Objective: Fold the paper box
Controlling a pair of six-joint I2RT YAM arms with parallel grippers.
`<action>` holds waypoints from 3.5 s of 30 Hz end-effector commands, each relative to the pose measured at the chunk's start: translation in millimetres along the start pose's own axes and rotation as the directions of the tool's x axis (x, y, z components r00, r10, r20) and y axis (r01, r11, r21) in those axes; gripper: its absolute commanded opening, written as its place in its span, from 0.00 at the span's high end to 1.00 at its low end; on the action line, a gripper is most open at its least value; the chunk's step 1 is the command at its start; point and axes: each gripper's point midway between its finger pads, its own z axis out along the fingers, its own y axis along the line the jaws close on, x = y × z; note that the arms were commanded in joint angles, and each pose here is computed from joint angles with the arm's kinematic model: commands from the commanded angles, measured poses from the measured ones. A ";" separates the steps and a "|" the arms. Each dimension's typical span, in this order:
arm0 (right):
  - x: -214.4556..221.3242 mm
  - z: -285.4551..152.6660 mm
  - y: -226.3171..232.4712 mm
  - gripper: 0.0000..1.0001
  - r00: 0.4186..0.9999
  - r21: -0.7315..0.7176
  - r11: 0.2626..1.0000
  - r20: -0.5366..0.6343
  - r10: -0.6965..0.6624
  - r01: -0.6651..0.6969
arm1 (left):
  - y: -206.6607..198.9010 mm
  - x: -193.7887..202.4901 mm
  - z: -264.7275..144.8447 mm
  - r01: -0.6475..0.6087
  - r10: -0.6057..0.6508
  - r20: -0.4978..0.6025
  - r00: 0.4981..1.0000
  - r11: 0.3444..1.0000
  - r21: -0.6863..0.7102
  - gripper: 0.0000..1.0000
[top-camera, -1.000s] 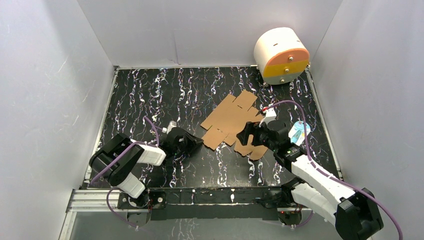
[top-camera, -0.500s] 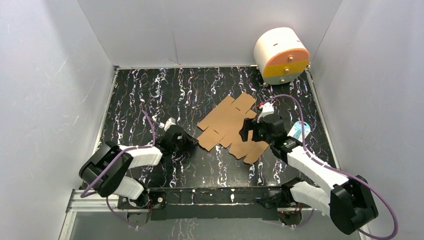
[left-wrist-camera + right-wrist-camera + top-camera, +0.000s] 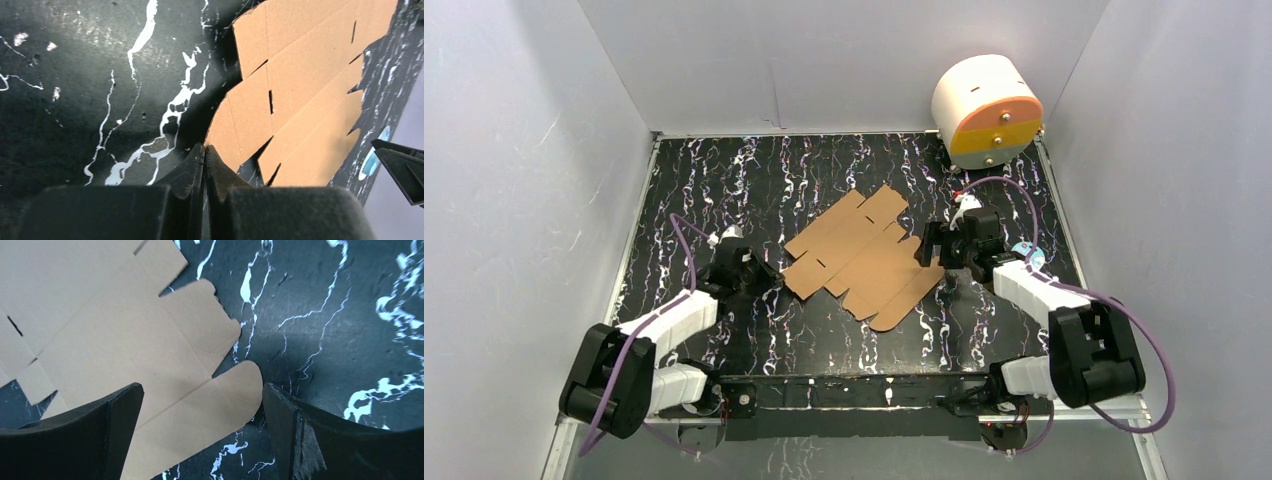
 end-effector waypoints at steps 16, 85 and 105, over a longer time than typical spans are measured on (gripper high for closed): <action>45.2 -1.0 21.2 0.06 0.985 -0.172 0.984 -0.168 0.024 -0.054 | 4.8 -19.7 3.8 -0.053 0.052 -0.020 0.998 0.997 -0.058 0.72; 3.2 -20.3 114.3 0.02 0.989 -0.253 0.956 0.035 -0.146 0.150 | -50.8 -90.1 -11.3 -0.138 0.137 0.108 0.985 0.990 0.003 0.08; -46.7 108.5 151.8 0.09 0.994 -0.373 0.921 0.055 -0.097 0.111 | -48.6 -116.3 63.0 -0.101 0.101 -0.004 0.995 0.992 0.071 0.13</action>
